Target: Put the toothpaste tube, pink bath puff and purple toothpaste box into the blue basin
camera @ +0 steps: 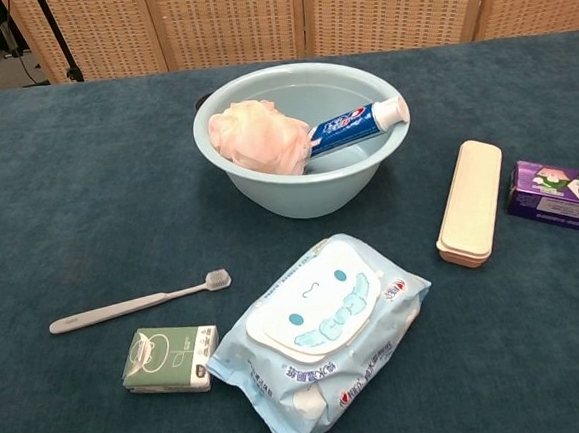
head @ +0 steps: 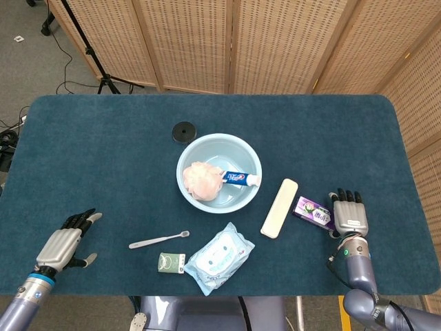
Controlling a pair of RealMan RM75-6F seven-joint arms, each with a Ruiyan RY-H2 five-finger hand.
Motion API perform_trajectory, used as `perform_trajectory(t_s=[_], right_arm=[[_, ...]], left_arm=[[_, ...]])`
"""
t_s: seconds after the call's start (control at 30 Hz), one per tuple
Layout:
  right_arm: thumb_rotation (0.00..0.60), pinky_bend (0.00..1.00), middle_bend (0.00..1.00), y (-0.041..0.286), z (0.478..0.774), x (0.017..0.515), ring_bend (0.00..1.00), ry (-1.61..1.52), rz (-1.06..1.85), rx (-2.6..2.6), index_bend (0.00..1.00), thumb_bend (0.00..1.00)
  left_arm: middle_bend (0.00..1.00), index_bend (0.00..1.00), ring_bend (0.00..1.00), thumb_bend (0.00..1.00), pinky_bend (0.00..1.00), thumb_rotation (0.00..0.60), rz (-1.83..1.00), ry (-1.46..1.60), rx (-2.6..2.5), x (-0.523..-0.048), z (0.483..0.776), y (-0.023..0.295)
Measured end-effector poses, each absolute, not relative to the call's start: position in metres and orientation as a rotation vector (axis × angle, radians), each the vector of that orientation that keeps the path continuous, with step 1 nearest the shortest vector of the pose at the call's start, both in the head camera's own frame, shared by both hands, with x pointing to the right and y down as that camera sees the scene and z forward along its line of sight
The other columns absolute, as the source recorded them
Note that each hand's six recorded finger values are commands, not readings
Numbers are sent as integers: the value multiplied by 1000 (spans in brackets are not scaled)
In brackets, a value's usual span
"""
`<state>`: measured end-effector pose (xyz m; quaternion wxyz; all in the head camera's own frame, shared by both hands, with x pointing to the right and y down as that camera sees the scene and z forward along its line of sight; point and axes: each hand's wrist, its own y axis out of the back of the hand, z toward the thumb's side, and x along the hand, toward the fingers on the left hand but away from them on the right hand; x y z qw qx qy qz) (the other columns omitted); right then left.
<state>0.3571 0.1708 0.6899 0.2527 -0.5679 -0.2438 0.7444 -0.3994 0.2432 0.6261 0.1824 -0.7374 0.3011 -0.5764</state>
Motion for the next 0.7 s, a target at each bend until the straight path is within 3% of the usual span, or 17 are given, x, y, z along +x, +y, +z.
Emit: perform_trajectory(t_s=[0.3,0.7], right_arm=[[600,209,285,177,693,361,258,-643,2052,-1516,399,156],[600,457,418,176,691,363,397,-656,2026,-1479,590,171]], left_arm=[[0,0,0,292,54,600,-1624,855,-2084,-400,625,243],[0,0,0,293,54,600,-1628,857,-2086,-400,625,243]])
